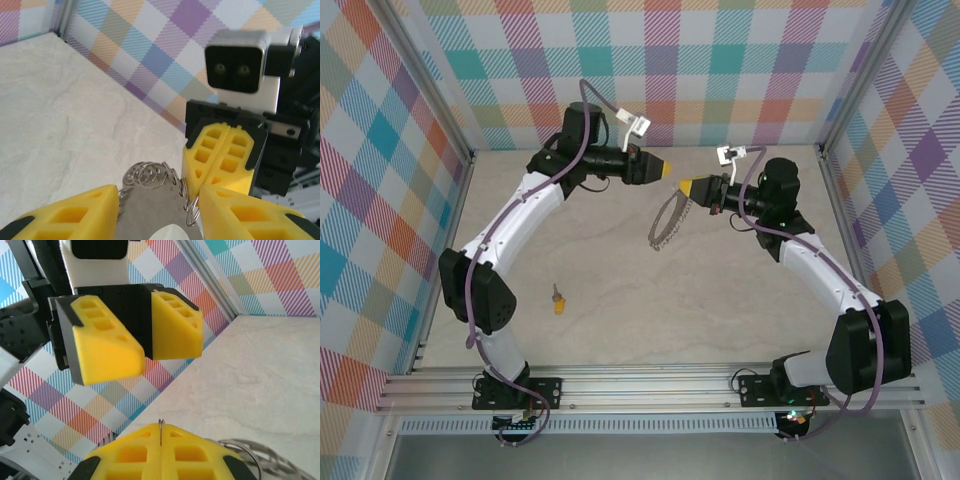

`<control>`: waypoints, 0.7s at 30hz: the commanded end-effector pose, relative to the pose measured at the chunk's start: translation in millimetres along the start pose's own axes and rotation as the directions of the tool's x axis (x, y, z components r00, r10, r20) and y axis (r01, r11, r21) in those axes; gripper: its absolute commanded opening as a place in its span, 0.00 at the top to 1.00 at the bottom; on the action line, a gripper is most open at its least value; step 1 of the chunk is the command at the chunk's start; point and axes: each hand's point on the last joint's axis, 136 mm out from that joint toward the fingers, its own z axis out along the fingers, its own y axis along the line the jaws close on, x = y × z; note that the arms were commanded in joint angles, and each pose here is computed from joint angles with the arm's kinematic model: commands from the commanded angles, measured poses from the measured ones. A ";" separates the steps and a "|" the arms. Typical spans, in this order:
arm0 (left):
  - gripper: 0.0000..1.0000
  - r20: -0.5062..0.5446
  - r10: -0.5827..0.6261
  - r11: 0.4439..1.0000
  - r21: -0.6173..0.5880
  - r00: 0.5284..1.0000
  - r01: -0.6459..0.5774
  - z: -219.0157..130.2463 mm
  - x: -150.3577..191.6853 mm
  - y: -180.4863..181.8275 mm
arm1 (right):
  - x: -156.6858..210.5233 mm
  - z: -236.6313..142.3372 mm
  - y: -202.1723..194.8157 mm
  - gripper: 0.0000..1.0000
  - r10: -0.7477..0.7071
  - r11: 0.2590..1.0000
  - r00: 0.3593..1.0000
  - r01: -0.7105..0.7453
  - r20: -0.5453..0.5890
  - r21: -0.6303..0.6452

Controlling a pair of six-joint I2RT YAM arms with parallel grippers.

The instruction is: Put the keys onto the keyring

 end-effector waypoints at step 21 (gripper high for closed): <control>0.66 0.199 -0.038 0.981 0.194 0.979 -0.002 -4.1 -37.5 -55.8 | -75.2 -17.3 45.1 1.00 -0.121 0.979 0.915 0.174 0.385 -0.104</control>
